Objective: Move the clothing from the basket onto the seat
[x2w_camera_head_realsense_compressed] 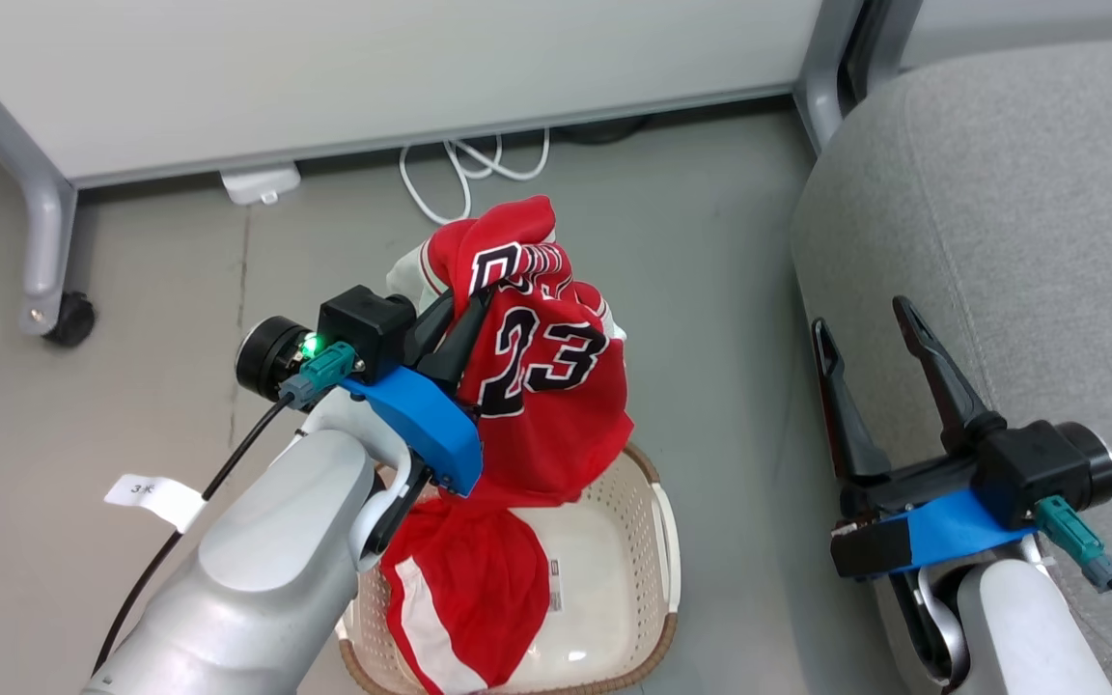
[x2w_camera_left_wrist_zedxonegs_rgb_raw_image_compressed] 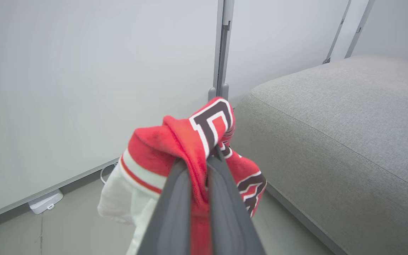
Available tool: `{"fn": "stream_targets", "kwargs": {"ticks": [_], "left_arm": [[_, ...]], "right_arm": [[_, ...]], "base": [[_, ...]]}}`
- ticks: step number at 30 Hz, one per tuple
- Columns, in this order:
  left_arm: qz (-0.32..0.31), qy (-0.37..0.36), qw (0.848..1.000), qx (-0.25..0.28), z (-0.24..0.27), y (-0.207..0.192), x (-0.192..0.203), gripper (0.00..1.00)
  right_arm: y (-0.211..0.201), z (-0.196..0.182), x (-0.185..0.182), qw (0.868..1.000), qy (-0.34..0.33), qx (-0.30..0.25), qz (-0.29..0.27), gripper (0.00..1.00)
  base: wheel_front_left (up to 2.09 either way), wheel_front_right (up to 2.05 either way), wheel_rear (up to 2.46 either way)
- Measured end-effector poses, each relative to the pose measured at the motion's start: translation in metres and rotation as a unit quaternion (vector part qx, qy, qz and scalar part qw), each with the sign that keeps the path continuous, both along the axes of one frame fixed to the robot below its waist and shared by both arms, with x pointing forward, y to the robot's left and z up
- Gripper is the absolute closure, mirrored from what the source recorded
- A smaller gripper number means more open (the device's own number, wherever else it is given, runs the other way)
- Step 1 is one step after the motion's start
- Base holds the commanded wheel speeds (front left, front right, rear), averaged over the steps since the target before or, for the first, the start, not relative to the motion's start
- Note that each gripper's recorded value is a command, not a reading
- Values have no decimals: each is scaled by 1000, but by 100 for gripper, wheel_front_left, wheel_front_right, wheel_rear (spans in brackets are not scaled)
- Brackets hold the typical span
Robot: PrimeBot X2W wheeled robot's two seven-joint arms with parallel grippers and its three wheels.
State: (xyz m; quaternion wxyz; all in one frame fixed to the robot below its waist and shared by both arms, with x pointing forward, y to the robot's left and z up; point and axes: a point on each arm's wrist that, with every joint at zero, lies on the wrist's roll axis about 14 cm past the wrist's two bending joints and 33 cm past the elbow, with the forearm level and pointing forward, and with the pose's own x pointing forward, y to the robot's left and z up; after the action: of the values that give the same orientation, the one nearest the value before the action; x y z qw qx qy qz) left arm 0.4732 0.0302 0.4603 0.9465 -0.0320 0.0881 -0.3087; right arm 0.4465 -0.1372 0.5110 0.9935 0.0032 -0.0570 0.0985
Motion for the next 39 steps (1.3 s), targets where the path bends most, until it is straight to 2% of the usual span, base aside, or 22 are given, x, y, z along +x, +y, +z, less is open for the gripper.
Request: {"fn": "stream_targets", "kwargs": {"ticks": [9, 22, 33, 39], "left_arm": [[-6, -81, 997, -18, 64, -4, -11, 100], [-20, -154, 987, -41, 126, -10, -28, 100], [-19, -165, 985, -42, 138, -10, -33, 100], [-20, -165, 985, -44, 139, -10, -34, 100]], "right_arm": [[-1, 16, -25, 1000, -15, 3, -2, 0], [0, 21, -42, 1000, -19, 12, -1, 0], [1, 22, -41, 1000, -21, 15, 1, 0], [13, 39, -33, 999, -47, 12, 18, 0]], "base": [[0, 0, 0], [0, 0, 0], [0, 0, 0], [0, 0, 0]]}}
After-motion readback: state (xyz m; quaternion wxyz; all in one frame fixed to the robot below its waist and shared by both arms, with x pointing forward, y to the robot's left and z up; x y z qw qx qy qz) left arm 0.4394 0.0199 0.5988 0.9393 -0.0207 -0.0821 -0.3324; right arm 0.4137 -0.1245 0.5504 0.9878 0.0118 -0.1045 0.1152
